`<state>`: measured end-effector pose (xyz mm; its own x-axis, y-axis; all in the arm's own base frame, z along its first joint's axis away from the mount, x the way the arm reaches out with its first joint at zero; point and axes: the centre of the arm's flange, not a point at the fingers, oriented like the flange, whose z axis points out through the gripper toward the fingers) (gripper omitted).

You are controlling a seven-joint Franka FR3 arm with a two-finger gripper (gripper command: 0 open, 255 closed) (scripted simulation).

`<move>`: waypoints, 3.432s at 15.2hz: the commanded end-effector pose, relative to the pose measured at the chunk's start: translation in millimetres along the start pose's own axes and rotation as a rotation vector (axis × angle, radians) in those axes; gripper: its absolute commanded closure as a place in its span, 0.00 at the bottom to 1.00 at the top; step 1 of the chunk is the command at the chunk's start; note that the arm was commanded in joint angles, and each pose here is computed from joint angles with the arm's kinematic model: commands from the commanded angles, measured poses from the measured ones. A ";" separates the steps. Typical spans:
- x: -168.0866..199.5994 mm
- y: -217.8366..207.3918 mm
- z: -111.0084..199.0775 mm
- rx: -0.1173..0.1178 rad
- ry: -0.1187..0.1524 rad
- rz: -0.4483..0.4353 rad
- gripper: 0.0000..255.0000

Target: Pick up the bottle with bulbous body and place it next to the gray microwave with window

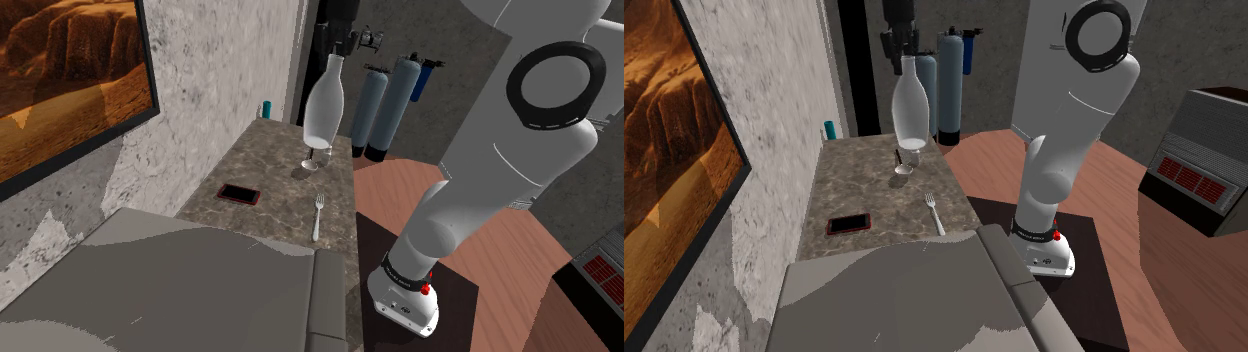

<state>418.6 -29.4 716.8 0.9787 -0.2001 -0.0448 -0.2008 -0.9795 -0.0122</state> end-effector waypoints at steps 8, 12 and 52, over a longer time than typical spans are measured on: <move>-0.8 0.0 -48.5 0.000 0.000 0.000 1.00; -1.7 -0.3 -69.6 0.000 0.000 0.000 1.00; -315.0 -175.5 -118.3 0.000 0.000 0.000 1.00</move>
<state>158.4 194.7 852.1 0.9791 -0.1986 -0.0441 -0.1993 -0.9799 -0.0124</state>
